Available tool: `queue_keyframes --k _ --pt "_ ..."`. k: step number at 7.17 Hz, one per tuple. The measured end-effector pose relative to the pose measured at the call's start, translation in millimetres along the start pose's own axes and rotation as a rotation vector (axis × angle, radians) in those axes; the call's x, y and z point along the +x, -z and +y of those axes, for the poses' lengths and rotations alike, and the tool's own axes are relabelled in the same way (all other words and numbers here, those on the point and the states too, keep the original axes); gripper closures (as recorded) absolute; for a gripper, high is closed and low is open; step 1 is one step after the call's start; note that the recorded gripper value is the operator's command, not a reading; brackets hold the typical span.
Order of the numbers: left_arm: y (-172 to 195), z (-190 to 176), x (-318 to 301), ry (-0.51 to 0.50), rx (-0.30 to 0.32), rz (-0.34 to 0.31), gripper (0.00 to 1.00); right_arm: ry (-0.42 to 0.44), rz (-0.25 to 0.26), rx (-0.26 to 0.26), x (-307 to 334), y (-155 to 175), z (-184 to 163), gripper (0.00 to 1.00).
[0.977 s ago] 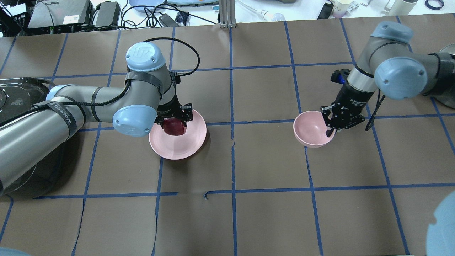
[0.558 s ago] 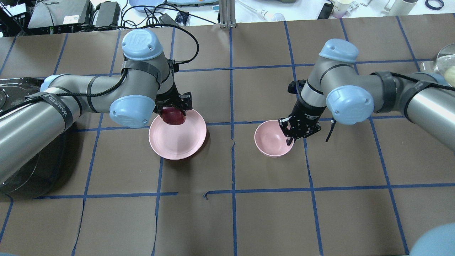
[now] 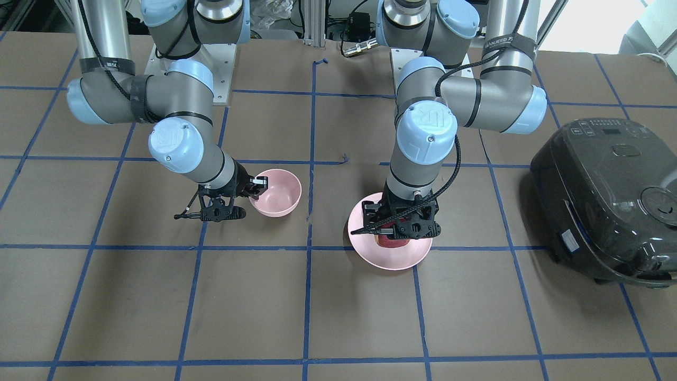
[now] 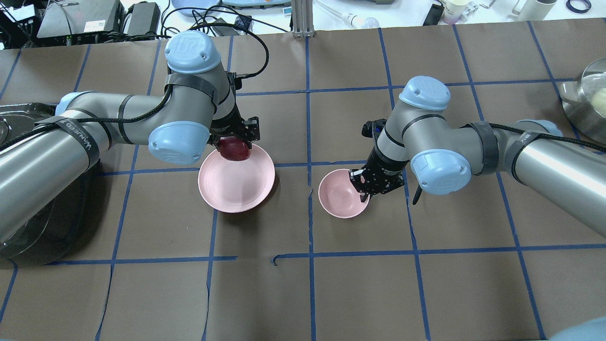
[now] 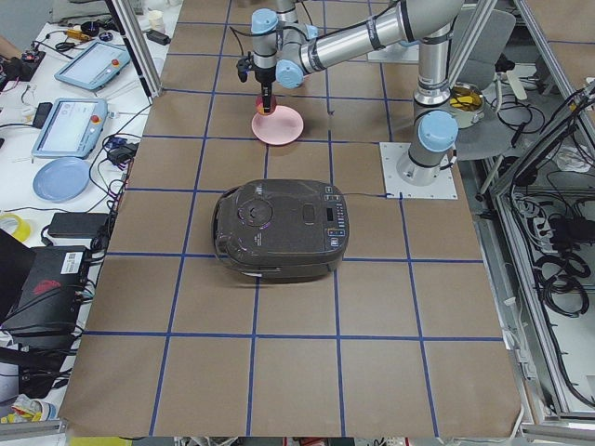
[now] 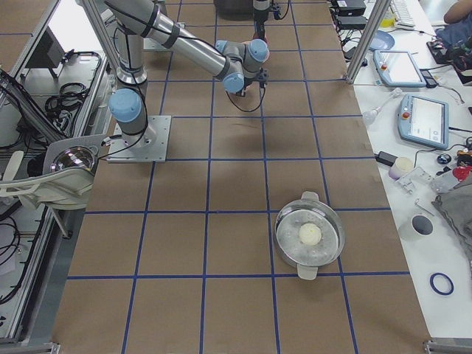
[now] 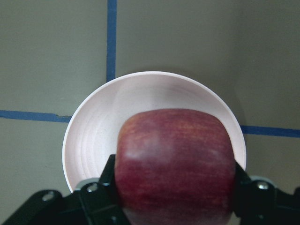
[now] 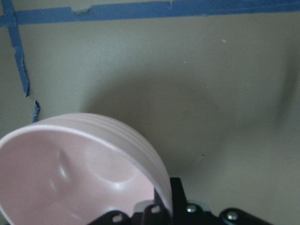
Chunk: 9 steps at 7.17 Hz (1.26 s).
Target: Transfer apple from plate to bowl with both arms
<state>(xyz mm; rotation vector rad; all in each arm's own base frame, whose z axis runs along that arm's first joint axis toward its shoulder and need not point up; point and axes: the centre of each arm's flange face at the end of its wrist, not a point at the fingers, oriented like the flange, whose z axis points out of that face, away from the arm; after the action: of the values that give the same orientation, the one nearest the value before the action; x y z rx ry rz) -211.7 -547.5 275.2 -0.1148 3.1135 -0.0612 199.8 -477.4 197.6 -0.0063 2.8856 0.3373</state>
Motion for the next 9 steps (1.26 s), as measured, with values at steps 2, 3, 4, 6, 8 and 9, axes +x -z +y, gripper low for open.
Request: queue_keyframes --k 2,3,4,6,8,9 --pt "6.2 5.7 15.0 0.001 0.008 0.006 0.73 0.0 0.003 0.001 -2.6 0.2 1.4 0.0" --pt "12.3 10.2 22.1 -0.004 0.01 0.006 0.73 -0.002 0.007 0.015 -1.7 8.0 -0.1 0.0" --pt "16.1 13.4 26.3 0.002 0.009 0.007 0.73 -0.006 0.03 0.041 2.1 22.8 -2.8 0.0" --pt "18.9 24.6 47.0 0.026 0.008 0.016 0.73 -0.034 0.108 0.086 19.8 68.9 -9.4 0.0" --pt "26.5 43.0 90.2 0.044 0.024 0.029 0.73 -0.066 0.162 0.125 36.9 129.8 -3.2 0.0" --pt "30.6 51.2 113.4 0.067 0.029 0.043 0.74 -0.056 0.18 0.146 37.8 155.6 10.1 0.0"
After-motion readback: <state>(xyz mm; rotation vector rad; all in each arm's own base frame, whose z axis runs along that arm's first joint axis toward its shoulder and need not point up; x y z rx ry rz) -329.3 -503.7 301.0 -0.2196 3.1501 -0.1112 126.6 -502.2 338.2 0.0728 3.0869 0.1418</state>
